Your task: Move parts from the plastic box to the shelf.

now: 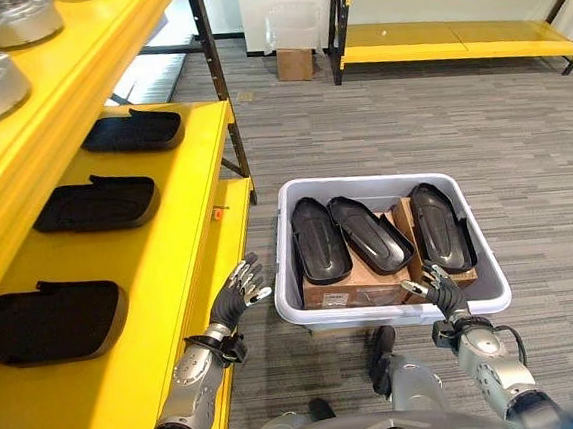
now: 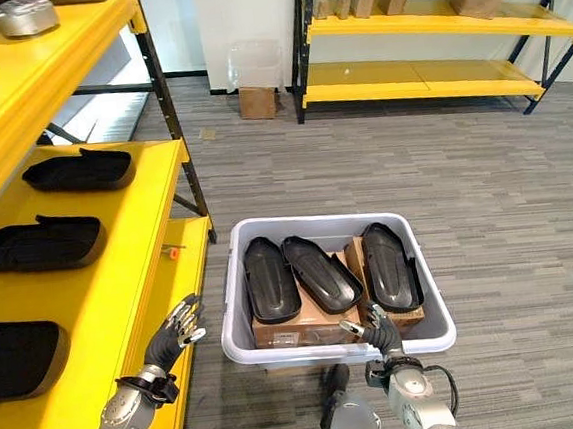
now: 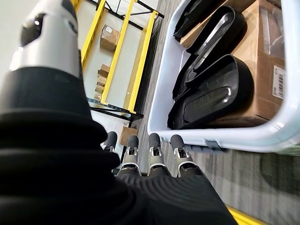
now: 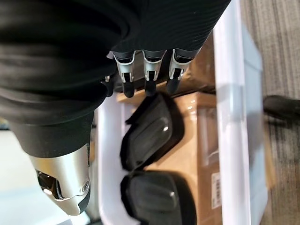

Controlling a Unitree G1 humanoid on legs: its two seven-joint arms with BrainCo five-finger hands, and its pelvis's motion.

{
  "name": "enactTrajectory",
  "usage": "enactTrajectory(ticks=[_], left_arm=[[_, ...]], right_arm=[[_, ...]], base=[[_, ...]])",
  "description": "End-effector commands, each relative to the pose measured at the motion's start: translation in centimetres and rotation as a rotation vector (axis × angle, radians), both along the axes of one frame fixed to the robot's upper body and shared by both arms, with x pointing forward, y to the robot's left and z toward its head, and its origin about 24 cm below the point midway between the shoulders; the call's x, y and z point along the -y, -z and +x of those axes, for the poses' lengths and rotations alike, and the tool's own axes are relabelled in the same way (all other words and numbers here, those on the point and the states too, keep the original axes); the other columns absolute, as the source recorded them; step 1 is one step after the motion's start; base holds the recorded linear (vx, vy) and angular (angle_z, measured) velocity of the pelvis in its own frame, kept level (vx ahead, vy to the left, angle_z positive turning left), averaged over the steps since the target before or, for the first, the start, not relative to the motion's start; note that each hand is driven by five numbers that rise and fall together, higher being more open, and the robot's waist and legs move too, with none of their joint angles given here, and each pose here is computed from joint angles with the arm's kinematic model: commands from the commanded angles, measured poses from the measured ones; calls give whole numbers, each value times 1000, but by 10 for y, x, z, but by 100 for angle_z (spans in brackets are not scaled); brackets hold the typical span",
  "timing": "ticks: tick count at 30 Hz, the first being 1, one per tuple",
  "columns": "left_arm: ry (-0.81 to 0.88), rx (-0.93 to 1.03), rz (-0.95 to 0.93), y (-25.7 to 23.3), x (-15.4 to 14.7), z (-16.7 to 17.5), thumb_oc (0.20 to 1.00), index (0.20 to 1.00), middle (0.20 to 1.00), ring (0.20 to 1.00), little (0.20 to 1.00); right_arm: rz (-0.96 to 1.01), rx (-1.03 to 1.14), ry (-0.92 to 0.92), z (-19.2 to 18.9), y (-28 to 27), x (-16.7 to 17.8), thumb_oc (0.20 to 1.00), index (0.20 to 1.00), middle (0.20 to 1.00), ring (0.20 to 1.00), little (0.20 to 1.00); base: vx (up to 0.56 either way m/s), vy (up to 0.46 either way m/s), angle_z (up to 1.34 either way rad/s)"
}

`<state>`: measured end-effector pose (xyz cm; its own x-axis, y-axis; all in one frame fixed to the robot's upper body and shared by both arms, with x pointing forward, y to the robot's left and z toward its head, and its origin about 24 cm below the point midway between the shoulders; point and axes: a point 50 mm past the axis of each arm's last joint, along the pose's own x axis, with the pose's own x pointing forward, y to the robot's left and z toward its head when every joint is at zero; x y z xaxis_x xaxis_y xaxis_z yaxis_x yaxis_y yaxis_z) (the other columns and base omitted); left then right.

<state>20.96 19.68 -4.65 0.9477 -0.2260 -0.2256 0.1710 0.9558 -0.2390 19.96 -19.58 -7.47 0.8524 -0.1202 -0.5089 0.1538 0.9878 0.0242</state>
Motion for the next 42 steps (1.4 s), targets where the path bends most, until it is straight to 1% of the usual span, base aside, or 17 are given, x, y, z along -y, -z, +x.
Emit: enactTrajectory(ticks=[1,3,7,11,12,17,18,20,24,27,31,33,34,38,42], left_arm=[[68,84,-16,-13,10,0,1000,1000,1000,1000,1000],[69,49,-9,-6,13,-8,1000,1000,1000,1000,1000],[16,32,-39,-2,12,-10,1000,1000,1000,1000,1000],[6,31,-52,-2,12,-9,1000,1000,1000,1000,1000],[6,31,-63,-2,14,-7,1000,1000,1000,1000,1000],[8,29,-64,-2,14,-6,1000,1000,1000,1000,1000],[43,10,-46,0,15,-9,1000,1000,1000,1000,1000],[24,-5,-52,2,11,-13,1000,1000,1000,1000,1000],[0,12,-41,0,6,-14,1000,1000,1000,1000,1000],[-37,32,-36,-2,2,-14,1000,1000,1000,1000,1000],[-87,96,-79,-16,-2,-5,1000,1000,1000,1000,1000],[-94,137,-107,-24,2,3,1000,1000,1000,1000,1000],[-46,173,-113,-33,17,9,1000,1000,1000,1000,1000],[5,152,-98,-32,22,8,1000,1000,1000,1000,1000],[43,109,-92,-27,24,3,1000,1000,1000,1000,1000]], right_arm=[[-16,53,-13,8,-6,-6,1000,1000,1000,1000,1000],[-32,11,-25,6,0,-3,1000,1000,1000,1000,1000],[-71,-44,-39,2,6,1,1000,1000,1000,1000,1000],[-79,-59,-34,1,6,3,1000,1000,1000,1000,1000],[-82,-109,-16,-5,11,7,1000,1000,1000,1000,1000],[-85,-111,-20,-7,12,8,1000,1000,1000,1000,1000],[-73,-160,-10,-15,18,6,1000,1000,1000,1000,1000],[-68,-204,-30,-22,24,3,1000,1000,1000,1000,1000],[-57,-253,1,-30,29,3,1000,1000,1000,1000,1000],[-67,-277,-14,-34,32,5,1000,1000,1000,1000,1000],[-102,-264,-52,-33,30,10,1000,1000,1000,1000,1000],[-115,-250,-49,-27,27,13,1000,1000,1000,1000,1000],[-118,-230,-50,-19,23,16,1000,1000,1000,1000,1000],[-98,-218,-25,-14,22,17,1000,1000,1000,1000,1000],[-79,-225,1,-15,23,13,1000,1000,1000,1000,1000]], base=[[329,-226,34],[572,-359,21],[378,-162,-16],[137,-35,-13],[238,-60,-21],[121,-31,12],[347,-97,-2],[264,-101,29],[88,-94,36],[116,-147,-3],[91,-163,-24],[-36,238,-63],[-47,342,-25],[-24,176,-73],[53,83,-4]])
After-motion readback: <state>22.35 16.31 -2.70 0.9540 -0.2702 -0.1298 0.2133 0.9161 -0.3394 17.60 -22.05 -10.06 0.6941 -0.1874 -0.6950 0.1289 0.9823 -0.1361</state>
